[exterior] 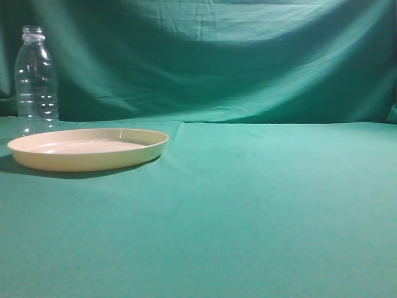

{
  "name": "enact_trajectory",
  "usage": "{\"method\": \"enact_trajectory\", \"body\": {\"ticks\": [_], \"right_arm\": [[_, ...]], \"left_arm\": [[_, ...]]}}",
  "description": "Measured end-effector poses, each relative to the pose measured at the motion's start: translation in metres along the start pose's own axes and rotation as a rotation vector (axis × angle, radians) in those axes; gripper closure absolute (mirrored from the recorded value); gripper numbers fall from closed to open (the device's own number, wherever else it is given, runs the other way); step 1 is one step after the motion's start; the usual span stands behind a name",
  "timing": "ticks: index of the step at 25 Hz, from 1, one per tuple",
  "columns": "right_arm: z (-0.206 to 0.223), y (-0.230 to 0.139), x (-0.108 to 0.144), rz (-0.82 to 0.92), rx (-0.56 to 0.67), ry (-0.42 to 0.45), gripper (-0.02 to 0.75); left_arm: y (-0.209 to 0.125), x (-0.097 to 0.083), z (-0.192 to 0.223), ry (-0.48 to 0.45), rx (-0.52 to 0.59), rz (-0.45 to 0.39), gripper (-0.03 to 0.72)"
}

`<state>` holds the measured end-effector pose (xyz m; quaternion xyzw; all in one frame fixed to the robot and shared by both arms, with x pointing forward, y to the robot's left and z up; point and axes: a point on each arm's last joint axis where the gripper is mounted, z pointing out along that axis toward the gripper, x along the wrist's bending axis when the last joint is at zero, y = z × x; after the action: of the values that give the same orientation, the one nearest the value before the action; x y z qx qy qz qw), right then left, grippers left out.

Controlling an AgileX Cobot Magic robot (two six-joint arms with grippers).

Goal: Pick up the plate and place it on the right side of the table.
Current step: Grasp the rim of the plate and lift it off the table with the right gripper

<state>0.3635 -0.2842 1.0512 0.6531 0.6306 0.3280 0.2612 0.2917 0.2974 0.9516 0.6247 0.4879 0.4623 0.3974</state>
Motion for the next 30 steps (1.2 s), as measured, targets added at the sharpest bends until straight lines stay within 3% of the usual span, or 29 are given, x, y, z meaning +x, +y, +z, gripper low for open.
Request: {"method": "enact_trajectory", "body": {"ticks": [2, 4, 9, 21, 28, 29, 30], "right_arm": [[0.003, 0.001, 0.005, -0.046, 0.044, 0.036, 0.738], [0.009, 0.012, 0.025, -0.076, 0.172, 0.169, 0.738], [0.030, 0.037, 0.061, -0.193, 0.386, 0.274, 0.738], [0.123, 0.075, 0.197, -0.455, 0.500, 0.317, 0.738], [0.181, 0.085, 0.245, -0.580, 0.497, 0.431, 0.738], [0.186, 0.087, 0.250, -0.595, 0.489, 0.456, 0.688], [0.193, 0.086, 0.255, -0.614, 0.490, 0.472, 0.688]], "left_arm": [[0.000, 0.000, 0.000, 0.000, 0.000, 0.000, 0.688], [0.000, 0.000, 0.000, 0.000, 0.000, 0.001, 0.688], [0.000, 0.000, 0.000, 0.000, 0.000, 0.001, 0.688], [0.000, 0.000, 0.000, 0.000, 0.000, 0.001, 0.688], [0.000, 0.000, 0.000, 0.000, 0.000, 0.001, 0.688], [0.000, 0.000, 0.000, 0.000, 0.000, 0.001, 0.688], [0.000, 0.000, 0.000, 0.000, 0.000, 0.001, 0.688]]}}
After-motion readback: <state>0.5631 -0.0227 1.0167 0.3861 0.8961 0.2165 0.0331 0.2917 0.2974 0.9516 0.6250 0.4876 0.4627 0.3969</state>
